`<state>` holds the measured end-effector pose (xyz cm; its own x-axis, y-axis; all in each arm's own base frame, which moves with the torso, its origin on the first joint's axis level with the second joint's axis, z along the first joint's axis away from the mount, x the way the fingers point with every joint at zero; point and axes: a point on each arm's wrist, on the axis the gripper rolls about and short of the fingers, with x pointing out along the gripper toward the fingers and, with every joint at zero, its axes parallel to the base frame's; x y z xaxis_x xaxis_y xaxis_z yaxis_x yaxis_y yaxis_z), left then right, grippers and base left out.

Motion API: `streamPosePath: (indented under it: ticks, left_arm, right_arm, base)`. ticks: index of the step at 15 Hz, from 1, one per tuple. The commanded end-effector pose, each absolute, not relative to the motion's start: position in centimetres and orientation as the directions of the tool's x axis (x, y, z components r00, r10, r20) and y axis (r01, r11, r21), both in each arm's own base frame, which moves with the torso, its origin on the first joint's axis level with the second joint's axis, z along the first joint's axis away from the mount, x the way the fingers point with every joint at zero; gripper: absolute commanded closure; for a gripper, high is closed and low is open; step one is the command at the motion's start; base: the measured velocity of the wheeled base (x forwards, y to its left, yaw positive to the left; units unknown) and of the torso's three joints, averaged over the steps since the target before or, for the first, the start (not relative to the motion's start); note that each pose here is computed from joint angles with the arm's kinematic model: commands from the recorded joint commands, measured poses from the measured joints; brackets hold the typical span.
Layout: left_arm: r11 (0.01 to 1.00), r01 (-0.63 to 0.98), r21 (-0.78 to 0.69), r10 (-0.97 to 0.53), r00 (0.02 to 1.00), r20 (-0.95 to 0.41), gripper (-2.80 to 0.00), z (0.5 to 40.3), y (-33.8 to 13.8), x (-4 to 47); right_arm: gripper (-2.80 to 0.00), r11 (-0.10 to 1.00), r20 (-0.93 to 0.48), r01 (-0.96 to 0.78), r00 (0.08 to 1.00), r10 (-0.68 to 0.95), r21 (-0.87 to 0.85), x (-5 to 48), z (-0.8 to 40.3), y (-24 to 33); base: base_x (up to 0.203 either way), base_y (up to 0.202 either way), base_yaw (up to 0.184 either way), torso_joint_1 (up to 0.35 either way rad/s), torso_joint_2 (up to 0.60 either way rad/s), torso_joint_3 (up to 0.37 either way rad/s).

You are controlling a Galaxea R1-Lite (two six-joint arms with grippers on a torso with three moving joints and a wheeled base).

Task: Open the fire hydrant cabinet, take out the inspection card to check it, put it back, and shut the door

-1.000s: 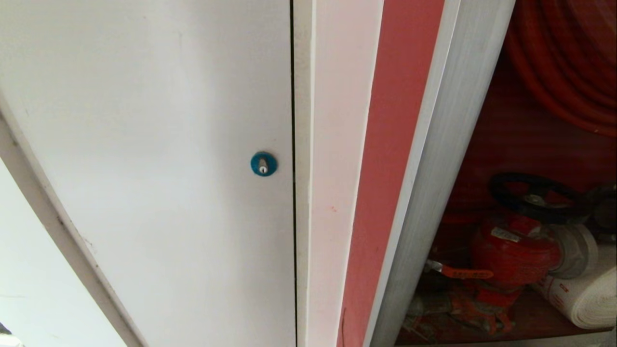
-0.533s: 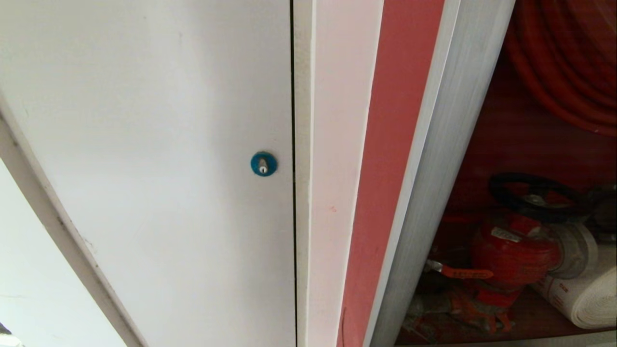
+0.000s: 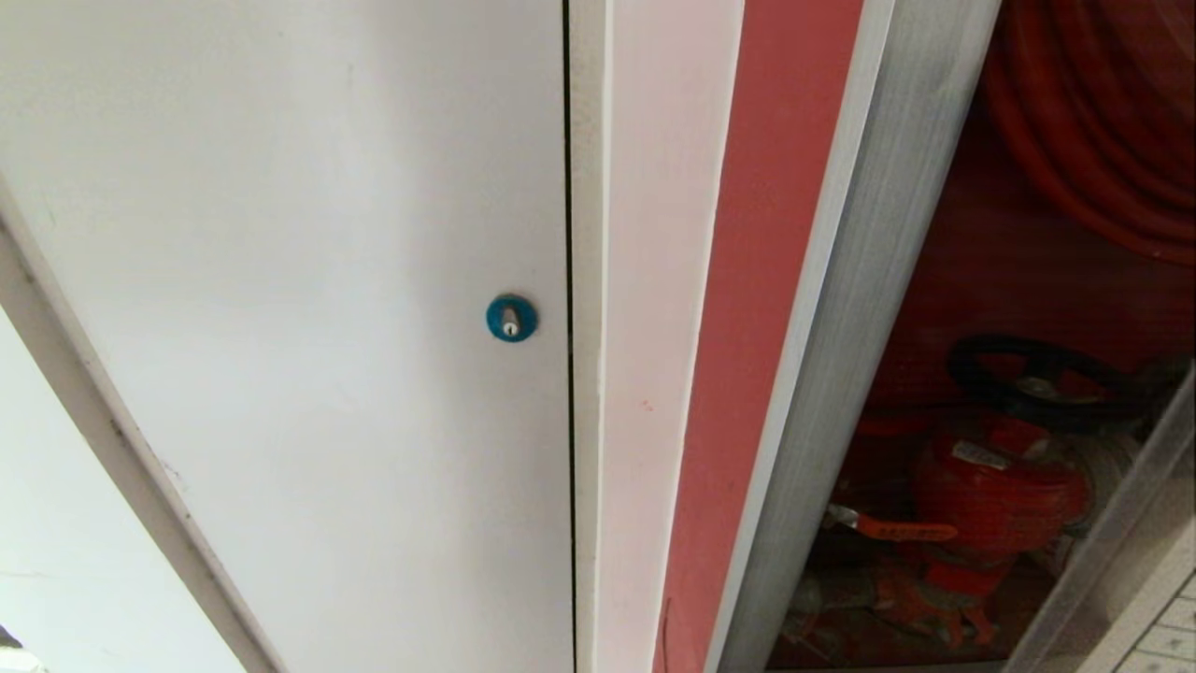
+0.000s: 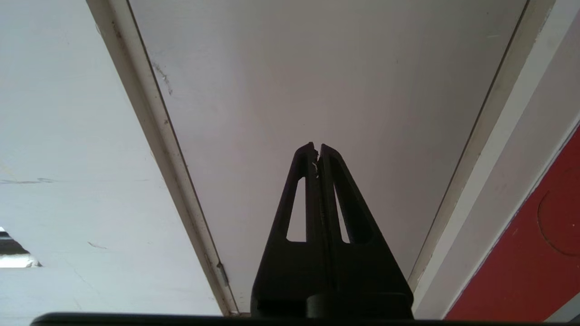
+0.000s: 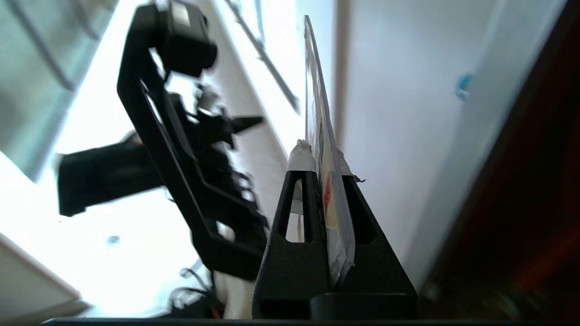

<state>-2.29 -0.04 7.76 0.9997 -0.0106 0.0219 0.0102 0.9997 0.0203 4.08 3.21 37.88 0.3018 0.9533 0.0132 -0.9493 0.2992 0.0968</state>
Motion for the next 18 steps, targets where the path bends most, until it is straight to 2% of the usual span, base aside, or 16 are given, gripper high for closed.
streamPosePath:
  ticks: [1, 8, 12, 18]
  left_arm:
    - [1.000, 0.010, 0.020, -0.011, 1.000, 0.014, 0.00, 7.5, 0.0, -2.2]
    - [1.000, 0.010, 0.020, -0.011, 1.000, 0.015, 0.00, 7.6, 0.0, -2.2]
    - [1.000, 0.010, 0.020, -0.011, 1.000, 0.015, 0.00, 7.6, 0.0, -2.2]
    - [1.000, 0.010, 0.021, -0.011, 1.000, 0.015, 0.00, 7.6, 0.0, -2.2]
  right_arm:
    - [0.00, 0.224, 0.013, -0.965, 0.228, 0.974, 0.133, 7.6, 37.7, 5.0]
    - [0.00, 0.181, -0.013, -0.970, 0.182, 0.983, 0.165, 14.2, 36.5, 8.4]
    - [0.00, 0.098, -0.031, -0.981, 0.095, 0.995, 0.164, 15.1, 36.3, 11.0]
    - [0.00, 0.076, -0.010, -0.988, 0.075, 0.997, 0.133, 15.3, 37.7, 12.4]
  base:
    - [0.000, 0.000, 0.000, 0.000, 0.00, 0.000]
    - [0.000, 0.000, 0.000, 0.000, 0.00, 0.000]
    - [0.000, 0.000, 0.000, 0.000, 0.00, 0.000]
    - [0.000, 0.000, 0.000, 0.000, 0.00, 0.000]
